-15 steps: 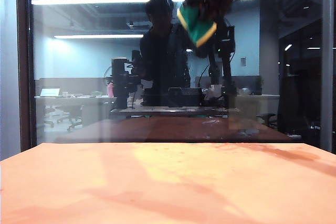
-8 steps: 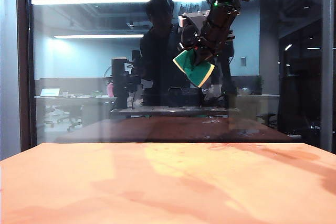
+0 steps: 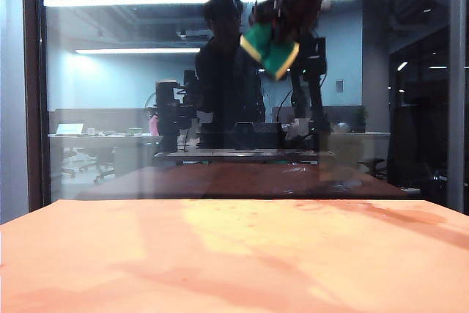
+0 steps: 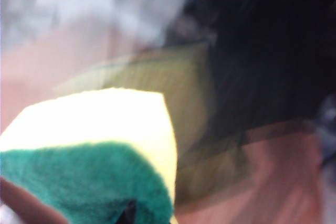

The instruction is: Pick up the sponge from the table, wipe the water off the glass, and finally place the sponge back on the table.

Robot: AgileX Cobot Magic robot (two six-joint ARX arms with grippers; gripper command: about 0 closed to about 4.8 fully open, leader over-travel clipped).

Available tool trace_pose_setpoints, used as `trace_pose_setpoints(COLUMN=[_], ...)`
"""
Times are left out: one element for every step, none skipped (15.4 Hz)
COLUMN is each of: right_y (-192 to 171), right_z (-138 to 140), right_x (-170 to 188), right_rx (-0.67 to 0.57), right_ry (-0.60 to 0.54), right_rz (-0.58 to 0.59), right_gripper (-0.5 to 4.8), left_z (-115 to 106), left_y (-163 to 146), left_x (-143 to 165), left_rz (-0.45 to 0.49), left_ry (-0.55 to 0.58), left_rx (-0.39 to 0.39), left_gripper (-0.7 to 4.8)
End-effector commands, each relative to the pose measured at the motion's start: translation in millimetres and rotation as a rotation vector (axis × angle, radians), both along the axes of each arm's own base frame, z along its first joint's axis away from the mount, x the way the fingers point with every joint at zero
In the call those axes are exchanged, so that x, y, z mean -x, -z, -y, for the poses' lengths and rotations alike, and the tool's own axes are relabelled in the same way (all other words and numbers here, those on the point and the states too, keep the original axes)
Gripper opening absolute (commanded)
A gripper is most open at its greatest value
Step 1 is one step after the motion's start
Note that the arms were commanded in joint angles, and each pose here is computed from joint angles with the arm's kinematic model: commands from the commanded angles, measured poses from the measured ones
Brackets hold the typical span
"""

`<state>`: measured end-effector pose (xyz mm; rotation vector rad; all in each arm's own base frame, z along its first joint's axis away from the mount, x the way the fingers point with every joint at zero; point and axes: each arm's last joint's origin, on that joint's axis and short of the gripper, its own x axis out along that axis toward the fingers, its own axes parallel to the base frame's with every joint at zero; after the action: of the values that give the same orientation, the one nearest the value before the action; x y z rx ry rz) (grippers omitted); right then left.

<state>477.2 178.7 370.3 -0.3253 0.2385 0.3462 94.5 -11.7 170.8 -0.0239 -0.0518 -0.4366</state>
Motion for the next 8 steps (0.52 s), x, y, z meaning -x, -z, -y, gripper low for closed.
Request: trace_pose_setpoints(right_y=[-30.6, -34.7, -37.4, -39.5, -43.1, -45.6, -49.1, -55.6], right_z=[13.0, 19.5, 20.4, 21.9, 23.4, 24.0, 24.5, 26.5], right_x=[8.6, 9.7, 12.7, 16.5, 21.2, 23.2, 25.4, 29.5], right_rx=[-0.035, -0.037, -0.034, -0.026, -0.021, -0.026, -0.039, -0.055], right_ry=[0.037, 0.047, 0.047, 0.048, 0.045, 0.043, 0.018, 0.005], right_rz=[0.106, 0.108, 0.1, 0.08, 0.064, 0.064, 0.069, 0.078], right_gripper=[-0.06, -0.06, -0.06, -0.06, -0.06, -0.06, -0.06, -0.06], left_z=[0.0, 0.0, 0.0, 0.0, 0.0, 0.0, 0.0, 0.0], left_y=[-1.9, -1.9, -1.9, -1.9, -1.9, -1.9, -1.9, -1.9], left_x=[0.2, 0.2, 0.2, 0.2, 0.2, 0.2, 0.2, 0.2], left_rz=[0.016, 0.016, 0.016, 0.016, 0.016, 0.016, 0.016, 0.016], left_ry=[0.001, 0.001, 0.001, 0.001, 0.001, 0.001, 0.001, 0.001], left_rx=[-0.004, -0.004, -0.004, -0.004, -0.004, -0.004, -0.004, -0.004], left_gripper=[-0.06, -0.06, -0.06, -0.06, -0.06, -0.06, -0.06, -0.06])
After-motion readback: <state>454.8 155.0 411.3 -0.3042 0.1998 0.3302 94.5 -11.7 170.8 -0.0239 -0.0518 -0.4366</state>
